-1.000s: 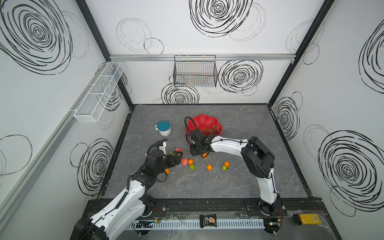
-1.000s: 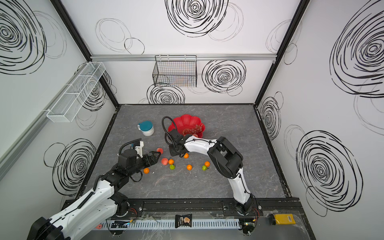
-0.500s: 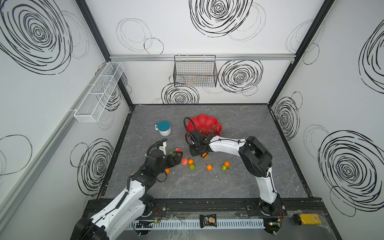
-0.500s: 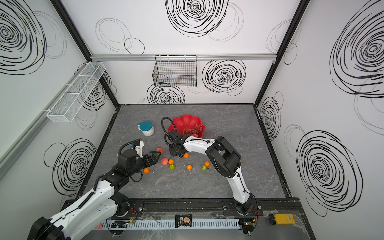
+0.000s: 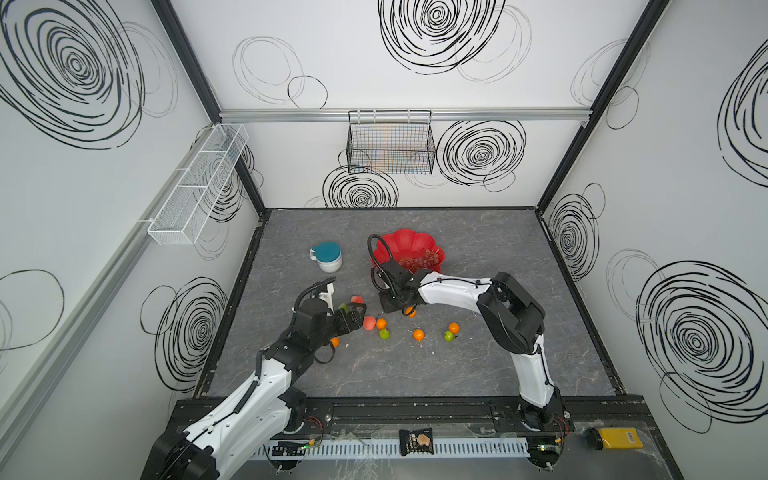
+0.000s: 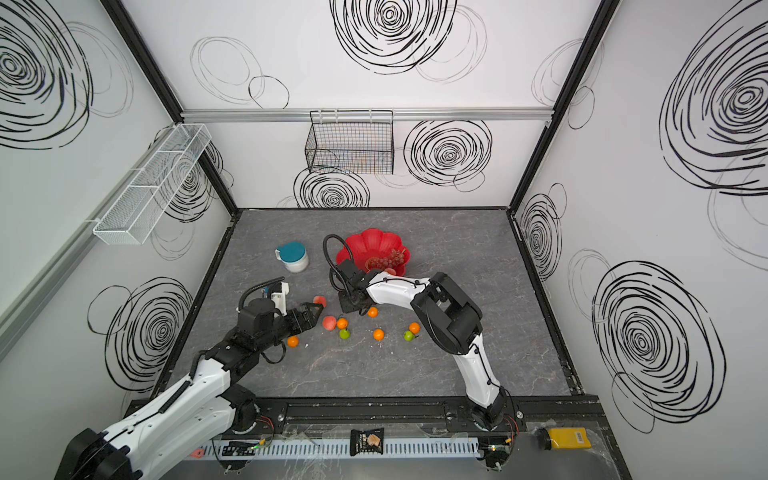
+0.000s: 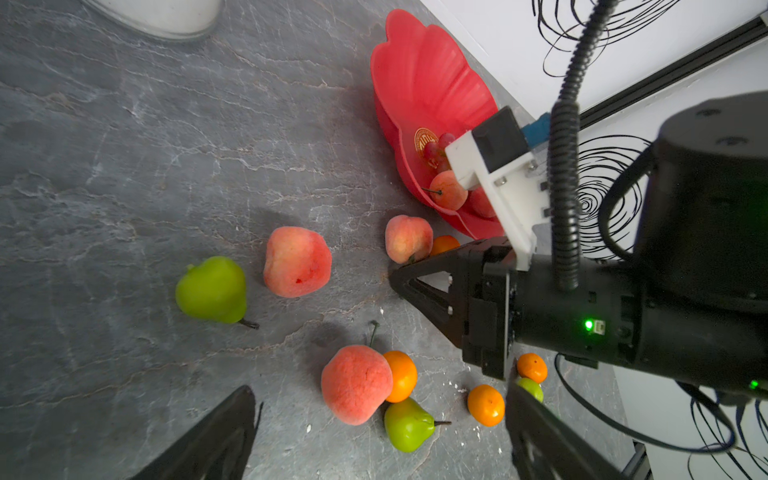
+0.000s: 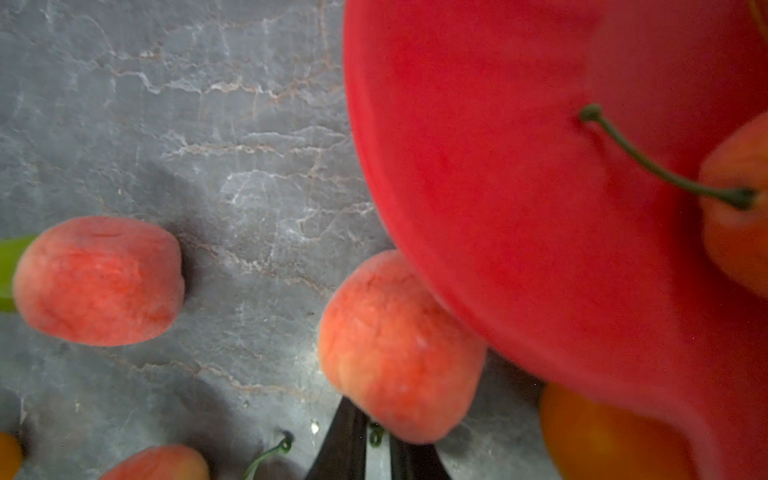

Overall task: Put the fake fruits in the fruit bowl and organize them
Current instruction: 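Lower the right gripper and close it on a pink peach by the bowl, then lift the peach with the right gripper and carry it over the bowl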

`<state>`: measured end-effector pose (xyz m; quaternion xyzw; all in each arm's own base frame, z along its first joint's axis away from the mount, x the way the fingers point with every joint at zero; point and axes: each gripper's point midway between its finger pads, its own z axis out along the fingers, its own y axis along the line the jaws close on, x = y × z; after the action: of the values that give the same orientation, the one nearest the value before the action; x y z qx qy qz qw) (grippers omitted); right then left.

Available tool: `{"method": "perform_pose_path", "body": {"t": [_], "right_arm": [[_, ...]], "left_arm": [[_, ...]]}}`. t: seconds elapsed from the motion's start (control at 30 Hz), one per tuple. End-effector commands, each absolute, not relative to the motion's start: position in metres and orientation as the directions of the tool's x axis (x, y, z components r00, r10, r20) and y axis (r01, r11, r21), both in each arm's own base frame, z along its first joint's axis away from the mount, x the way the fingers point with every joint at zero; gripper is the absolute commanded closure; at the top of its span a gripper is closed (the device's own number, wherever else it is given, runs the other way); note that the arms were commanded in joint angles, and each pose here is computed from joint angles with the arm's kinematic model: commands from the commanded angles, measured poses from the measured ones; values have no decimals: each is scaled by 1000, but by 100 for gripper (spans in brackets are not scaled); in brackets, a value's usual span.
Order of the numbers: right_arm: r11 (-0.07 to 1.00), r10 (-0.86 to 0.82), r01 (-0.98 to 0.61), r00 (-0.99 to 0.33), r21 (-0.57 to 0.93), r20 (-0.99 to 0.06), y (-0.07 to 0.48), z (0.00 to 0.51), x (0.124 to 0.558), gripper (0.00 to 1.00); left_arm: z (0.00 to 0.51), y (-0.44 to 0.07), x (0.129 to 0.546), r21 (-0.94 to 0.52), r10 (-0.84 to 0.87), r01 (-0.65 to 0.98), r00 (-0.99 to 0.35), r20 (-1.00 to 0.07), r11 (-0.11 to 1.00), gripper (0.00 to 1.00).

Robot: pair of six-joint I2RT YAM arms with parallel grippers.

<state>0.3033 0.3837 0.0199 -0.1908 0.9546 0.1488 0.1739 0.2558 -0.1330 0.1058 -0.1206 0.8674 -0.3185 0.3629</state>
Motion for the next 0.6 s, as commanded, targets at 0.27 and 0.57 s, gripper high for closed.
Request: {"method": "perform_pose_path", "body": {"t": [0.27, 0.57], "right_arm": [[876, -335, -431, -867, 218, -368, 380, 32, 288, 95], [840, -309, -459, -843, 290, -440, 381, 86, 281, 99]], "left_arm": [[122, -131, 259, -641, -448, 64, -662, -601, 765, 0], [135, -135, 257, -653, -453, 92, -648, -613, 752, 1]]}}
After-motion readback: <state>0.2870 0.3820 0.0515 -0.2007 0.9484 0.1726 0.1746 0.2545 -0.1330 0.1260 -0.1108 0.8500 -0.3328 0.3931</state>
